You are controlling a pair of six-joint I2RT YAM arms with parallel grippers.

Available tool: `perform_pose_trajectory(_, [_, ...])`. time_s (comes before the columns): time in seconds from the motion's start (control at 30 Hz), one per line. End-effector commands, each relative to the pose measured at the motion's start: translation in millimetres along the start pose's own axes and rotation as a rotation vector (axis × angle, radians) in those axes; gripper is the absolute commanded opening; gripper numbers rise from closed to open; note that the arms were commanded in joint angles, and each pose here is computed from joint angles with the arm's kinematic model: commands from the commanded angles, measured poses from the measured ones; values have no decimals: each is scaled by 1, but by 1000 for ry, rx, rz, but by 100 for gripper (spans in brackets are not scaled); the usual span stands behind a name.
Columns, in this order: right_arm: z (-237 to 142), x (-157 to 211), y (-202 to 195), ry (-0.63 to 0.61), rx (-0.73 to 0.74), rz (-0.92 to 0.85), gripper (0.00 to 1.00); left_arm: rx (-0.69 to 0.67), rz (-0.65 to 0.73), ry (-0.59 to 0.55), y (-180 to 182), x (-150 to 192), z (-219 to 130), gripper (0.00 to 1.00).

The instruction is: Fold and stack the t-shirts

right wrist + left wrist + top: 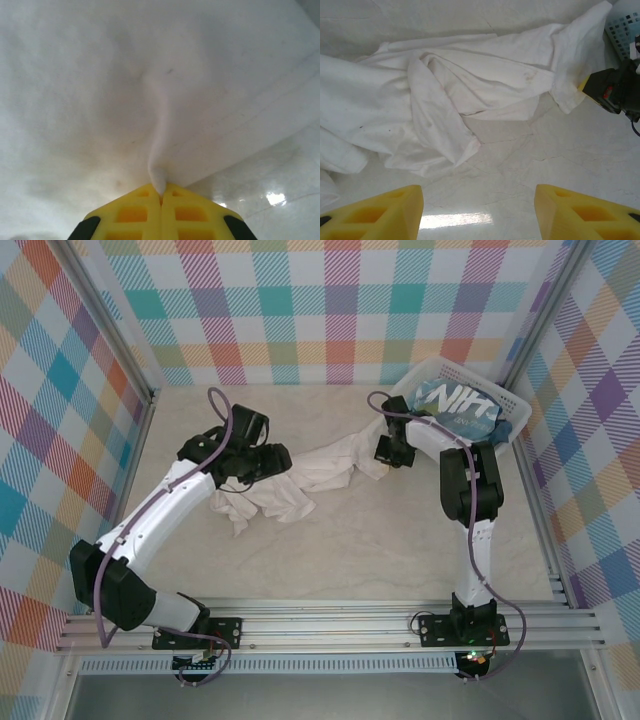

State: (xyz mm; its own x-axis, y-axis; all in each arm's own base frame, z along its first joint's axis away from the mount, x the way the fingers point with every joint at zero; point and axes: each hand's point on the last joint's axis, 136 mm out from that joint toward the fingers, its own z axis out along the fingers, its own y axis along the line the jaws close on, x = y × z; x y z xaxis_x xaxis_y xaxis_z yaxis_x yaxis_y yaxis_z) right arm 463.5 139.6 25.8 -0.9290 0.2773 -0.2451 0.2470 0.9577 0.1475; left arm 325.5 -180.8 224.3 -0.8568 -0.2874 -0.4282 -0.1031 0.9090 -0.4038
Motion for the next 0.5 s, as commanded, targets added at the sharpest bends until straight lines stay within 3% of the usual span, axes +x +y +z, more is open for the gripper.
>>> perform_pose_trajectory(0.0, [-49, -25, 18, -126, -81, -2, 0, 29, 44, 14, -15, -3, -1, 60])
perform_pose_trajectory(0.23, [-212, -97, 58, -496, -278, -60, 0, 32, 39, -1, -26, -18, -2, 59])
perform_pose_trajectory(0.47, [-358, -128, 93, -781, -510, -141, 0, 75, 38, -65, -45, -41, -25, 62])
